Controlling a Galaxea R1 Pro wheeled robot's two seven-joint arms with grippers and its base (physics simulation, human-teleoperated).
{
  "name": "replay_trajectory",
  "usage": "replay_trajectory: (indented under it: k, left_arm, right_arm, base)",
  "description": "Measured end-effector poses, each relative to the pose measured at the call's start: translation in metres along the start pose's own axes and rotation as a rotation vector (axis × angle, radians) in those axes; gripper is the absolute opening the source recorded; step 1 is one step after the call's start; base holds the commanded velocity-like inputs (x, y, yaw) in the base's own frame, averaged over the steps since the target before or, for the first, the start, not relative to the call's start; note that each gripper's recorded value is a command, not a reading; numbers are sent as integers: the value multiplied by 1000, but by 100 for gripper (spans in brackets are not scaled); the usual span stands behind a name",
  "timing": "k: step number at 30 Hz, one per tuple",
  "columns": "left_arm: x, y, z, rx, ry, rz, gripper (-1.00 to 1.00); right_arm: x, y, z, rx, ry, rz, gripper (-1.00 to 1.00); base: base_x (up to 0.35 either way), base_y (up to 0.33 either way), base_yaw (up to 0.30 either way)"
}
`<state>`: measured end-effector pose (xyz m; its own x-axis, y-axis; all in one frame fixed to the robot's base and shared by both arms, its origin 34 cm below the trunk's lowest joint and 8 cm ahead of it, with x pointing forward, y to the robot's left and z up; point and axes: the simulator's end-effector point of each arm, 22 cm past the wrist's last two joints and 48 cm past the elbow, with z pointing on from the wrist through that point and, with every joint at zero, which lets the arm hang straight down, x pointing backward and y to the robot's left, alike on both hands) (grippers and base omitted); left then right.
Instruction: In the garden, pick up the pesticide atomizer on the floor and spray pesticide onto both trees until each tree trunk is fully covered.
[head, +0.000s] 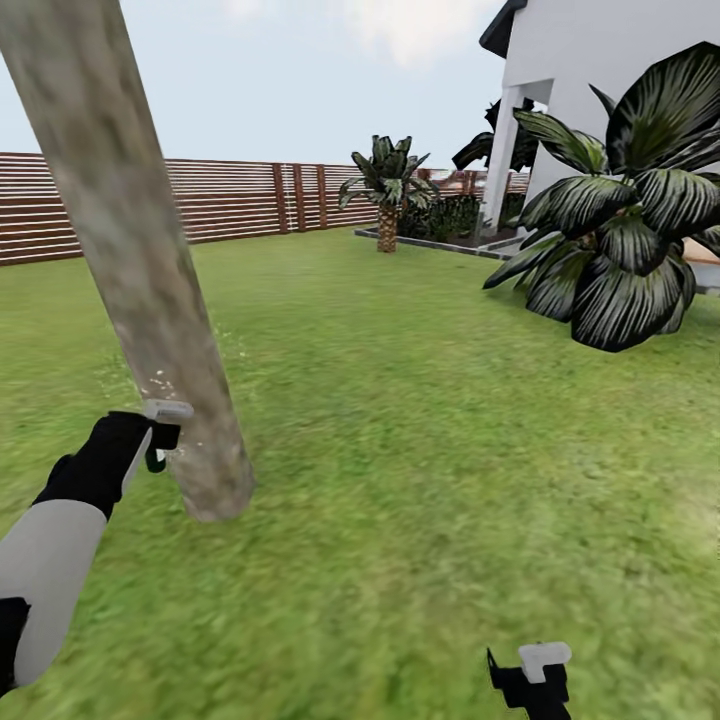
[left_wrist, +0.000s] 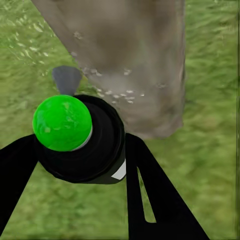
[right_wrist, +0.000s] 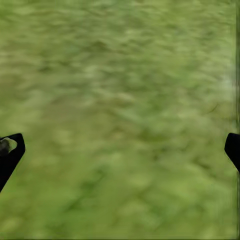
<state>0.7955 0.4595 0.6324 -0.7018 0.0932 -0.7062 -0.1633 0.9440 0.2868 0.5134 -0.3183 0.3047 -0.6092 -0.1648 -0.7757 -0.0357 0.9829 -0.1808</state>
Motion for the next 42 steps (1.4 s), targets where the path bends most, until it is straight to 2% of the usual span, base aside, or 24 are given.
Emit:
replay_trajectory:
  k: [9, 12, 17, 20, 22, 23, 25, 27, 30, 32, 38, 42]
  left_arm:
    - [-8, -34, -4, 45, -16, 2, -100]
    - [-7, -28, -3, 35, -13, 2, -100]
    - [4, 14, 1, -66, 7, 3, -100]
    - [35, 6, 8, -62, 49, 13, -100]
    - [41, -3, 9, -47, 59, 13, -100]
    - [42, -24, 9, -15, 61, 6, -100]
    - [41, -30, 8, -11, 61, 10, -100]
    - [42, -25, 9, -18, 63, 12, -100]
    - [51, 15, 11, -57, 80, -73, -100]
    - [57, 24, 12, -65, 88, -89, -100]
    - [97, 10, 17, -48, 141, -80, -100]
    - [106, 0, 19, -30, 160, -78, -100]
  right_arm:
    - [0, 0, 0, 0, 0, 0, 100]
    - [0, 0, 0, 0, 0, 0, 100]
    - [0, 0, 0, 0, 0, 0, 100]
    - [0, 0, 0, 0, 0, 0, 100]
    - [0, 0, 0, 0, 0, 0, 100]
    - [0, -1, 0, 1, 0, -1, 100]
    - [0, -1, 0, 0, 0, -1, 100]
    - [0, -1, 0, 0, 0, -1, 100]
    - [0, -1, 0, 1, 0, -1, 100]
    - [0, -1, 0, 1, -1, -1, 100]
    - [1, 0, 0, 0, 1, 0, 100]
    - [0, 0, 0, 0, 0, 0, 100]
  base:
    - [-1, -273, 165]
    - [74, -274, 277]
    - [84, -274, 266]
    - [121, -274, 71]
    - [147, -266, 10]
    - [173, -247, 2]
    - [206, -223, 1]
    - [233, -193, 0]
    - [241, -180, 0]
    - [177, -179, 18]
    - [24, -41, 220]
    - [0, -1, 227]
